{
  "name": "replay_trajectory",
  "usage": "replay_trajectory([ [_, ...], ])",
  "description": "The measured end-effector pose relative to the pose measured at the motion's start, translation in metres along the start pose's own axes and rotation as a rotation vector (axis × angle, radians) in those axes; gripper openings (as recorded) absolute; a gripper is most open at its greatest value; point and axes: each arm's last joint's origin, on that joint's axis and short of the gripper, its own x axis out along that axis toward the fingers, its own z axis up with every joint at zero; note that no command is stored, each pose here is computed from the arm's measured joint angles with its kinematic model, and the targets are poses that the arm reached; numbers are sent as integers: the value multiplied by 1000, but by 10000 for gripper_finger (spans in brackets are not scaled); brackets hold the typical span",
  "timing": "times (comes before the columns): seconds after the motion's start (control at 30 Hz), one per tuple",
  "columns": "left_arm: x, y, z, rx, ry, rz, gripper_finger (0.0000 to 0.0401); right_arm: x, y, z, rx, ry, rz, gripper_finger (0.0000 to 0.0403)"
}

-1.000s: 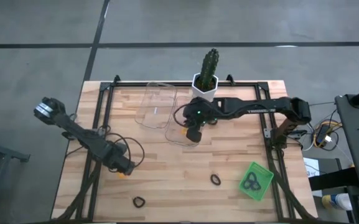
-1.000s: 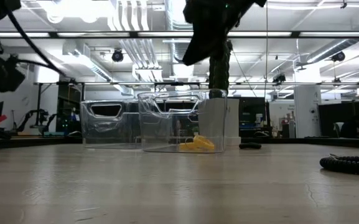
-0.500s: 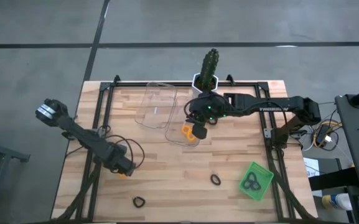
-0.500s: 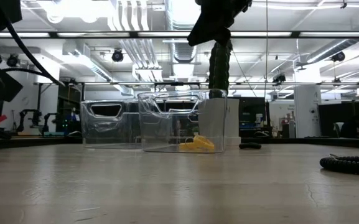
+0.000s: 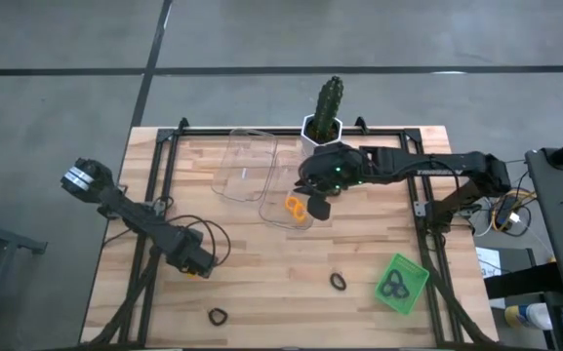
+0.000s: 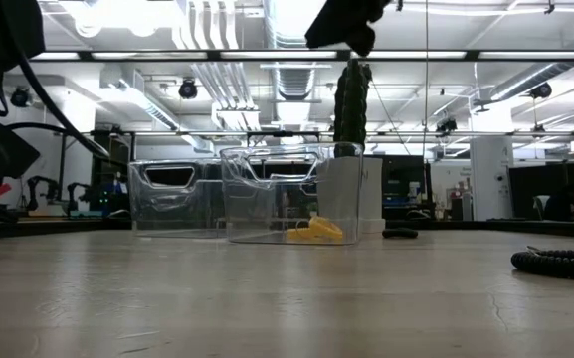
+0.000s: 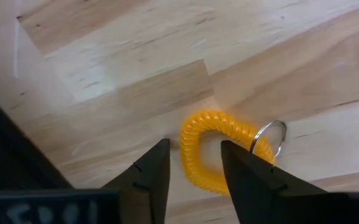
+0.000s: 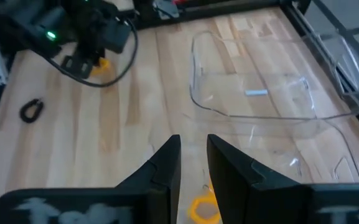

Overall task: Sort items
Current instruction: Put the yellow keychain into the right transparent bin

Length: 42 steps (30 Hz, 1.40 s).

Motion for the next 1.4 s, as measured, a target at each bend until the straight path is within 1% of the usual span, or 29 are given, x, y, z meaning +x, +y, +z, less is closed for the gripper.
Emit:
replay_trajectory([
  [0.1,1,-1,0,-5,-3,-7,102,-15,5,3,-9,-37,17,72],
  [0.23,0,-2,0,-2,-31,-25,30,-37,12,6,-25,-92,44,65],
  [0.3,-1,-1,0,0,-42,-31,14,-49,16,7,-45,-123,58,62],
  [0.47,-7,0,0,7,-48,-69,12,-85,23,8,-87,-211,94,59],
  [0.6,-21,5,-2,16,-66,-145,5,-112,26,7,-102,-280,121,62],
  [0.7,-36,8,-1,9,-178,-222,4,-132,27,6,-106,-328,139,66],
  [0.77,-51,7,-2,5,-236,-314,3,-144,26,3,-110,-347,146,69],
  [0.97,-94,2,-3,-22,-414,-527,1,-172,23,-9,-106,-352,157,77],
  [1.1,-125,-5,-1,-2,-533,-618,1,-180,23,-17,-131,-362,172,80],
  [1.17,-142,-9,2,18,-592,-646,1,-181,22,-22,-133,-362,176,78],
  [1.33,-180,-22,15,90,-710,-669,1,-168,24,-38,-118,-372,207,69],
  [1.4,-195,-27,23,116,-758,-666,0,-161,25,-44,-108,-401,228,67],
])
